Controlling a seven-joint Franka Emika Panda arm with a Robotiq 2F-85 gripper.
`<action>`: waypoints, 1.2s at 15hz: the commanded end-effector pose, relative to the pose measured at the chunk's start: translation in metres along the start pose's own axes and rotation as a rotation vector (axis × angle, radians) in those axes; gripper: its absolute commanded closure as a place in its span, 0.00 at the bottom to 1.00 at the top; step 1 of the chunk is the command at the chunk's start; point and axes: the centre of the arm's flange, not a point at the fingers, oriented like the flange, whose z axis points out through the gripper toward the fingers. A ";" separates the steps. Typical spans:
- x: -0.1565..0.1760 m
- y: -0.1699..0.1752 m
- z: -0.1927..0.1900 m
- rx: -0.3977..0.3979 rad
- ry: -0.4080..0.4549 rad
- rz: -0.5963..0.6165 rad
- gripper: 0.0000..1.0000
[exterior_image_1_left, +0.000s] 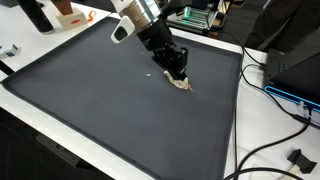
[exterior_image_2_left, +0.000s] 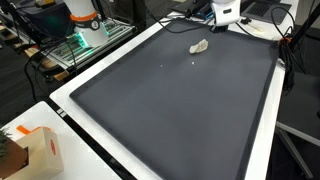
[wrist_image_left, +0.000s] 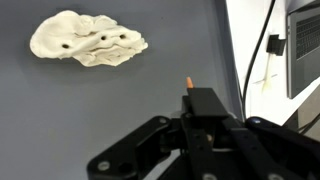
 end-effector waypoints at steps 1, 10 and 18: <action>-0.011 -0.004 -0.011 -0.045 0.052 0.032 0.97; -0.028 -0.032 -0.035 -0.257 0.162 -0.026 0.97; -0.051 -0.062 -0.045 -0.457 0.201 -0.132 0.97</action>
